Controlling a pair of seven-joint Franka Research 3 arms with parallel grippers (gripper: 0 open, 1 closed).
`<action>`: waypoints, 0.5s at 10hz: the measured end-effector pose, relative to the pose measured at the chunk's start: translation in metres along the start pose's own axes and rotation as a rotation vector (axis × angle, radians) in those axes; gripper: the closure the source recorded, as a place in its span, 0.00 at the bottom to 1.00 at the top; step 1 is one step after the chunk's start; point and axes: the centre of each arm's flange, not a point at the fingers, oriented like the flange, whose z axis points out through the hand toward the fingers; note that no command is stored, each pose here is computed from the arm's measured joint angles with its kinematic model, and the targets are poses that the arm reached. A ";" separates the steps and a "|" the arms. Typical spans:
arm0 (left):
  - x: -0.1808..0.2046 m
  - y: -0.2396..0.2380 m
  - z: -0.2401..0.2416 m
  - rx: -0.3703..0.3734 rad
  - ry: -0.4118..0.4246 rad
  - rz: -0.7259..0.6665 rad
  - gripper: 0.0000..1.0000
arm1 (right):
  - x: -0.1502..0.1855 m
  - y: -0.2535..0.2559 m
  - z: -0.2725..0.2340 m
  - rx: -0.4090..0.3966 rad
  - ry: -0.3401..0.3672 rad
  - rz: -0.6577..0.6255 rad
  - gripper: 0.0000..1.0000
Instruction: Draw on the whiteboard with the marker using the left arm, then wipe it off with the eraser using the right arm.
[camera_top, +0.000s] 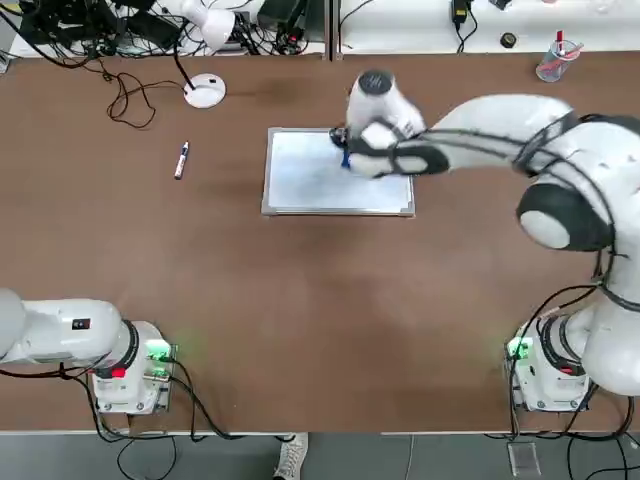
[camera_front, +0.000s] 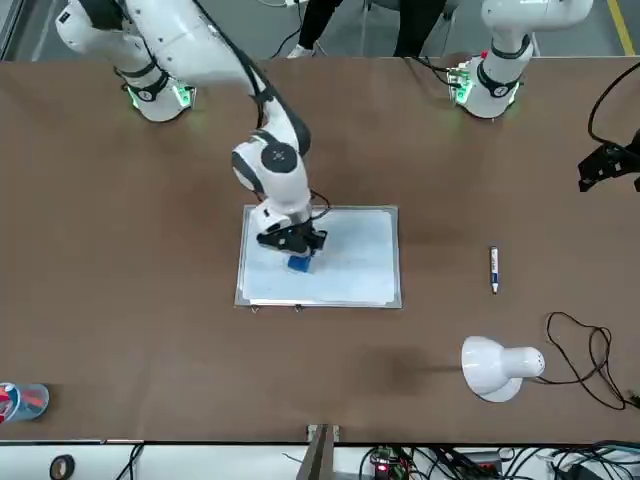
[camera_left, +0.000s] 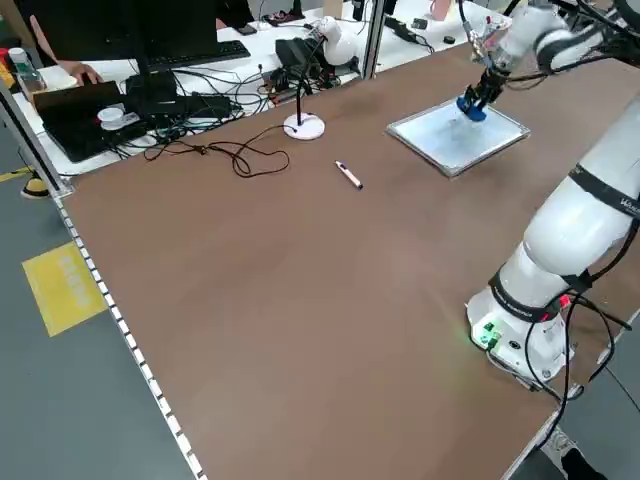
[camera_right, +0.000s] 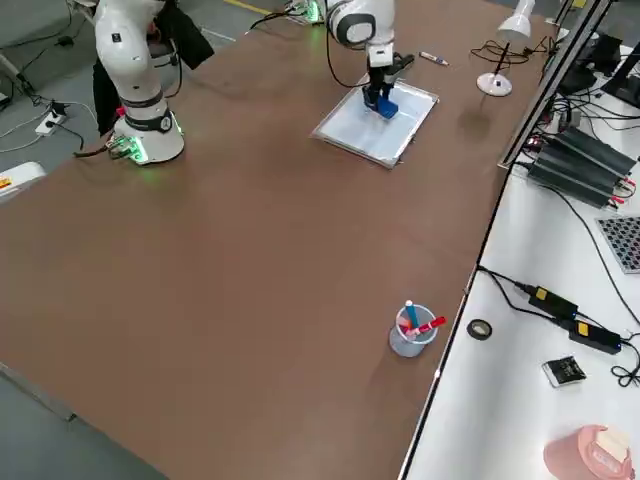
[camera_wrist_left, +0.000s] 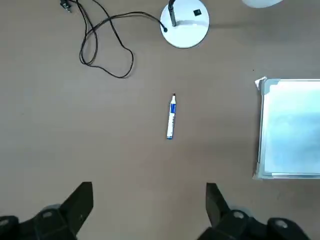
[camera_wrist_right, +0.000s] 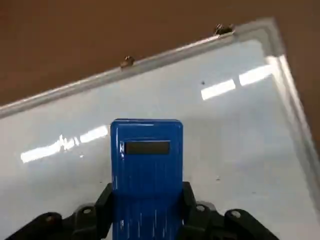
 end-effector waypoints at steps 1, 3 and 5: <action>0.000 0.000 0.000 0.000 0.000 0.000 0.00 | 0.010 0.010 -0.018 -0.016 -0.011 -0.018 0.44; 0.000 0.000 0.000 0.000 0.000 0.000 0.00 | 0.014 0.027 -0.029 -0.029 -0.024 -0.050 0.44; 0.000 0.000 0.000 0.000 0.000 0.000 0.00 | 0.005 0.043 -0.008 -0.022 -0.020 -0.069 0.44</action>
